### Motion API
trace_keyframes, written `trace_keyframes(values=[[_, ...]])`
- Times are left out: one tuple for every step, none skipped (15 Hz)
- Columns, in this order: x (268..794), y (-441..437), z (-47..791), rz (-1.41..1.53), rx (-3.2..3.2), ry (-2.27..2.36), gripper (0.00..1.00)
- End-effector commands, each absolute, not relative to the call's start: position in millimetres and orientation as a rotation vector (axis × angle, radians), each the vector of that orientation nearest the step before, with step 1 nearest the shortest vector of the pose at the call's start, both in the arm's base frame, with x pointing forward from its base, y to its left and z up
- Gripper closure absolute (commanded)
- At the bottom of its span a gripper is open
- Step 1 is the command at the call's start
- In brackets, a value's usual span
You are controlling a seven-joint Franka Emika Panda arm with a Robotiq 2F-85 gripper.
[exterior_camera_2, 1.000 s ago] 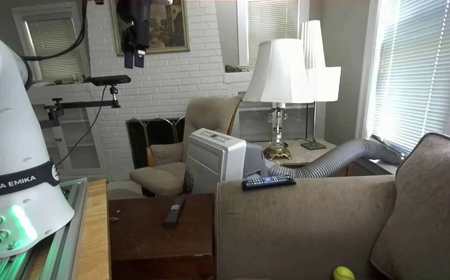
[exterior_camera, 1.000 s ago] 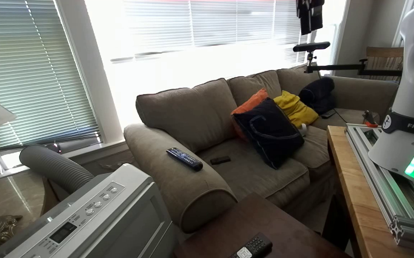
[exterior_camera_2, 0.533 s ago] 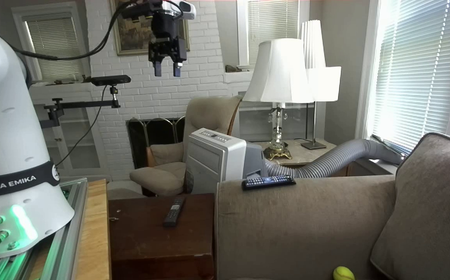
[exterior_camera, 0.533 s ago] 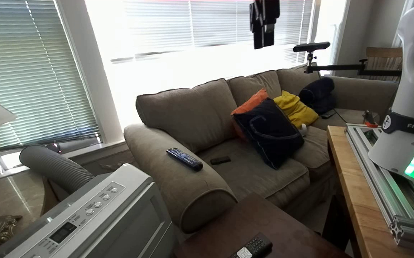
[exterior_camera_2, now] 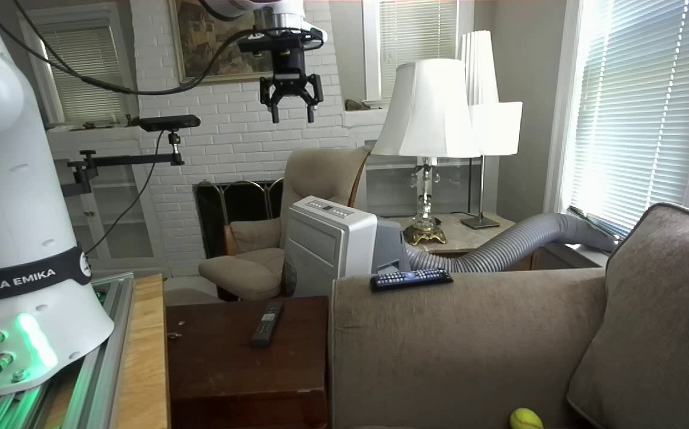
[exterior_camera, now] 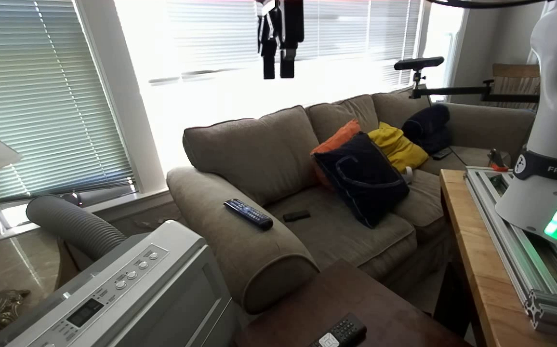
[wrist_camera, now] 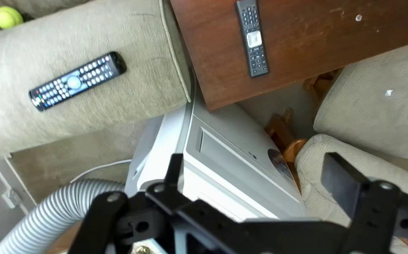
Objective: Press a button on the aircon to switch it on
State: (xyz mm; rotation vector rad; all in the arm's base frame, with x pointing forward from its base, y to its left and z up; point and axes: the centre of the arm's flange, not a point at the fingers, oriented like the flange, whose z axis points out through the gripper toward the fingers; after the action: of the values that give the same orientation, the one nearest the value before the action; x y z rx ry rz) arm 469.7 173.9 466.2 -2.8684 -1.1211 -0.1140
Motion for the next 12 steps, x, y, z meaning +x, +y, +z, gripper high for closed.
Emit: trace_keyframes(values=[[488, 230, 470, -0.191, -2.814, -1.221, 0.00], [486, 247, 471, -0.216, -2.814, -1.226, 0.00], [485, 262, 472, -0.236, -2.810, -1.223, 0.00], [484, 276, 474, -0.254, -2.812, -1.198, 0.00], [484, 287, 476, -0.246, -2.796, -1.203, 0.00], [472, 266, 472, -0.231, -2.801, -1.231, 0.00], [472, 276, 474, -0.235, -2.796, -1.232, 0.00], [472, 281, 475, -0.237, -2.792, -1.232, 0.00], [473, 283, 475, -0.238, -2.791, -1.231, 0.00], [474, 282, 474, -0.238, -2.791, -1.228, 0.00], [475, 281, 474, -0.237, -2.793, -1.225, 0.00], [475, 281, 474, -0.236, -2.793, -1.224, 0.00]])
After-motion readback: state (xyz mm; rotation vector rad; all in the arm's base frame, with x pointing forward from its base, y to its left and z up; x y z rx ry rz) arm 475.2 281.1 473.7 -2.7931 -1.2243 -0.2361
